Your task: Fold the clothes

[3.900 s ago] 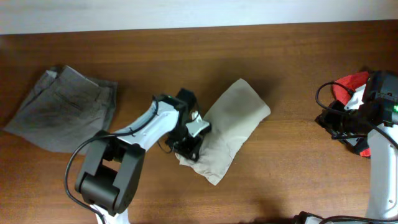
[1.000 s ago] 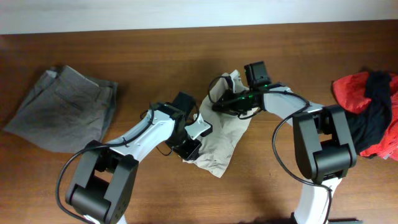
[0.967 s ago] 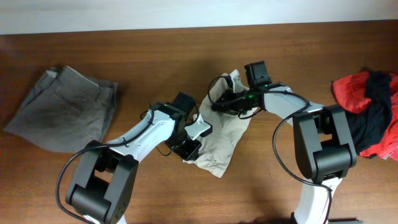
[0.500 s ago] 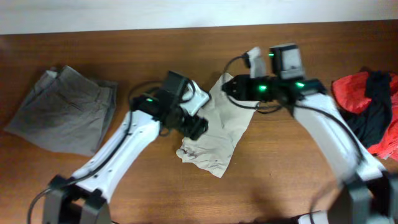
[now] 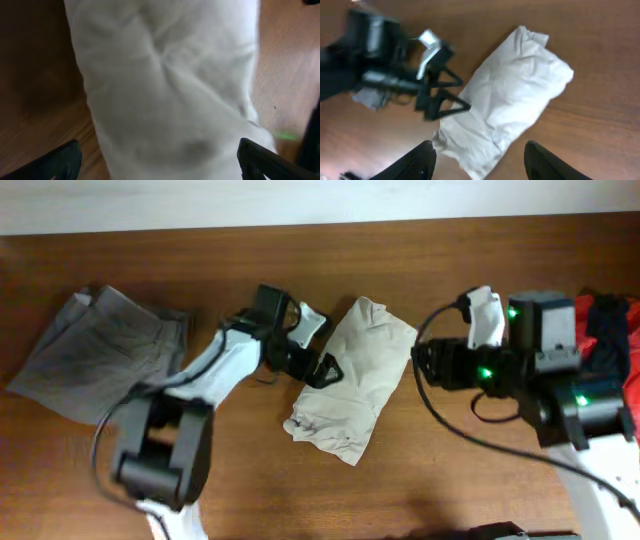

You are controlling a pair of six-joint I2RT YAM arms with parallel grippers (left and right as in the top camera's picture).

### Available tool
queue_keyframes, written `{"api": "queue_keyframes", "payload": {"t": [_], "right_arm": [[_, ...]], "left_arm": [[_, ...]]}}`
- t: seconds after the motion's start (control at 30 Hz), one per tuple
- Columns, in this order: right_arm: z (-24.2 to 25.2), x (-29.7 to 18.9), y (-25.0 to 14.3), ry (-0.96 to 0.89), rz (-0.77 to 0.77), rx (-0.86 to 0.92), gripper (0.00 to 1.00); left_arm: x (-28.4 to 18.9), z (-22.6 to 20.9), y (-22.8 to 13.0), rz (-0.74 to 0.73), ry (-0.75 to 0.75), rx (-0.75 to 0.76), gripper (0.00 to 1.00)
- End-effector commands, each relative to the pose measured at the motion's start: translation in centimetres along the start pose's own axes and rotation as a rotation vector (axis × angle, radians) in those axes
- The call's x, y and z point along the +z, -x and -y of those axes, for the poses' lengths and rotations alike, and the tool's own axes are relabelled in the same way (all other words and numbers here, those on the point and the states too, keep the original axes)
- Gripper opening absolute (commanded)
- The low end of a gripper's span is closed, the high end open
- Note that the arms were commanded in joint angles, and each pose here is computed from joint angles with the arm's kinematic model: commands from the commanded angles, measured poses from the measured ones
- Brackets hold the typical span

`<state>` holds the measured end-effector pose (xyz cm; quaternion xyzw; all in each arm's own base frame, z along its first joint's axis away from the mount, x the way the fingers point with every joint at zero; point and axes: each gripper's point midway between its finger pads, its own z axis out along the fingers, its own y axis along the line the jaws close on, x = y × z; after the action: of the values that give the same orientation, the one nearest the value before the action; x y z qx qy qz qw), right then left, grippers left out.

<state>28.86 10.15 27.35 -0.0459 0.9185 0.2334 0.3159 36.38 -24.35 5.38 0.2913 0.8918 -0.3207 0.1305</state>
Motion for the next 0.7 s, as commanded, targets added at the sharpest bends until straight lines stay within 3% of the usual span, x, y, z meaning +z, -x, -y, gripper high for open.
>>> {"api": "queue_keyframes", "payload": {"t": [0.0,0.27,0.3,0.4,0.5,0.57,0.6,0.67], "right_arm": [[0.2,-1.3,-0.3,-0.037,0.014,-0.047,0.62],[0.9,-1.5,-2.0,-0.073,-0.045,-0.040,0.60],[0.9,-1.5,-2.0,-0.073,-0.047,-0.039,0.61],[0.9,-1.5,-2.2,-0.074,-0.054,-0.036,0.60],[0.9,-1.6,-2.3,-0.075,-0.060,-0.033,0.60],[0.9,-1.6,-2.4,-0.075,-0.064,-0.032,0.57],[0.9,-1.6,-2.5,-0.075,-0.065,-0.032,0.56],[0.9,-1.6,-2.5,-0.075,-0.069,-0.030,0.56]], "left_arm": [[1.0,0.5,1.6,0.024,-0.115,0.010,0.99],[3.4,2.7,1.7,0.009,-0.235,0.036,0.95],[3.6,3.1,1.7,0.008,-0.242,0.046,0.89],[3.9,4.1,1.7,0.006,-0.264,0.077,0.56],[3.9,4.7,1.7,0.011,-0.294,0.107,0.32],[3.9,4.8,1.7,0.012,-0.296,0.111,0.07],[3.9,4.8,1.7,0.012,-0.298,0.110,0.00],[3.7,5.0,1.8,0.017,-0.315,0.108,0.00]]}}
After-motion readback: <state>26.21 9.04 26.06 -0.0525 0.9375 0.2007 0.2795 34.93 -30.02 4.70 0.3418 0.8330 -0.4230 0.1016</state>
